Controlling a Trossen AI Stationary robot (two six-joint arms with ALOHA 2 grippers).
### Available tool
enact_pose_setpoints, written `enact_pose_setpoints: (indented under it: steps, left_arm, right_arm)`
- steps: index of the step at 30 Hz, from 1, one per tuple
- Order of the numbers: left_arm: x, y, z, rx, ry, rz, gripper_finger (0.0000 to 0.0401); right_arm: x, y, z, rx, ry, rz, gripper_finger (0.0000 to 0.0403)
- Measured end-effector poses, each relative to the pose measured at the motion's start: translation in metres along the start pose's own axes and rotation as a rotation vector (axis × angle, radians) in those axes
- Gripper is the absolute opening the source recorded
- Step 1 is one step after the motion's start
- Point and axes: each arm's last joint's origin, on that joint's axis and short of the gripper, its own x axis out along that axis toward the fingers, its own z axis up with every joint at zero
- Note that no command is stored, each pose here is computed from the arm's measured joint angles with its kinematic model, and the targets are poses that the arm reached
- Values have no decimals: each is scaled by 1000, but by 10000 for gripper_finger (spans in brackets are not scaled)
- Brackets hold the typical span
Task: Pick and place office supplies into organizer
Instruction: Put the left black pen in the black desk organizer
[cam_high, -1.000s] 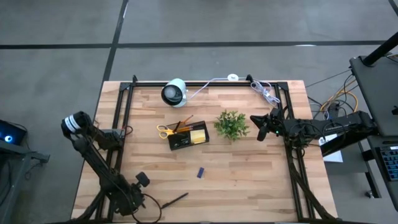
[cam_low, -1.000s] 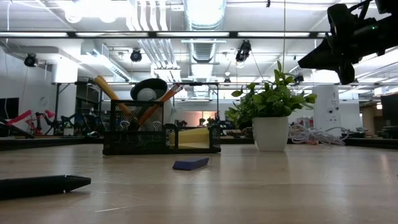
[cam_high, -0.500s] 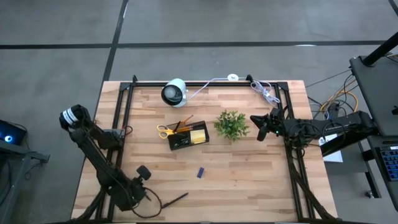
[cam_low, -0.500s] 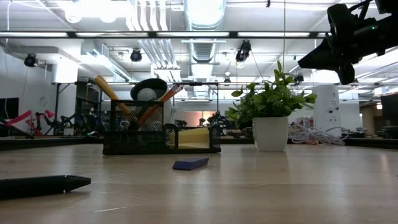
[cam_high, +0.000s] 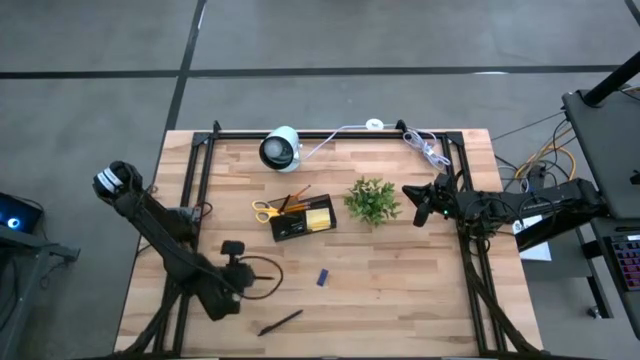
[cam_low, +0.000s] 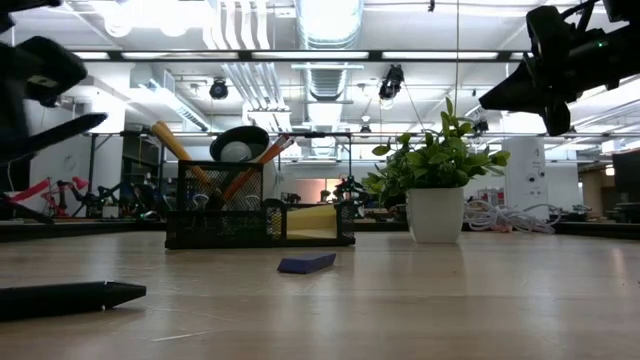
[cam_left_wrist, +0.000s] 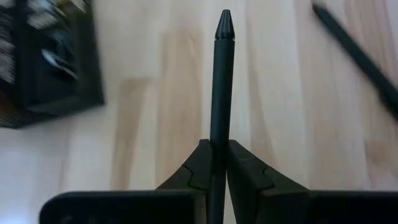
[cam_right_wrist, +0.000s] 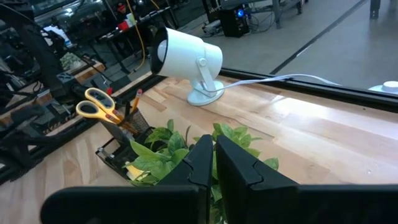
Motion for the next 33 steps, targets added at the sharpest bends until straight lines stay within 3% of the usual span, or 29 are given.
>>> enact_pose_setpoints:
  steps: [14, 23, 30, 33]
  left_arm:
    - [9, 22, 40, -248, -275, 99, 12]
    - [14, 38, 64, -195, -393, 163, 12]
    - [14, 62, 78, -303, -487, 316, 12]
    - [14, 70, 85, -290, -516, 350, 12]
  right_arm:
    - [0, 0, 0, 38, -2, 2, 13]
    - [0, 0, 0, 67, -2, 2, 13]
    - [0, 0, 0, 81, -1, 2, 13]
    - [0, 0, 0, 81, -1, 1, 13]
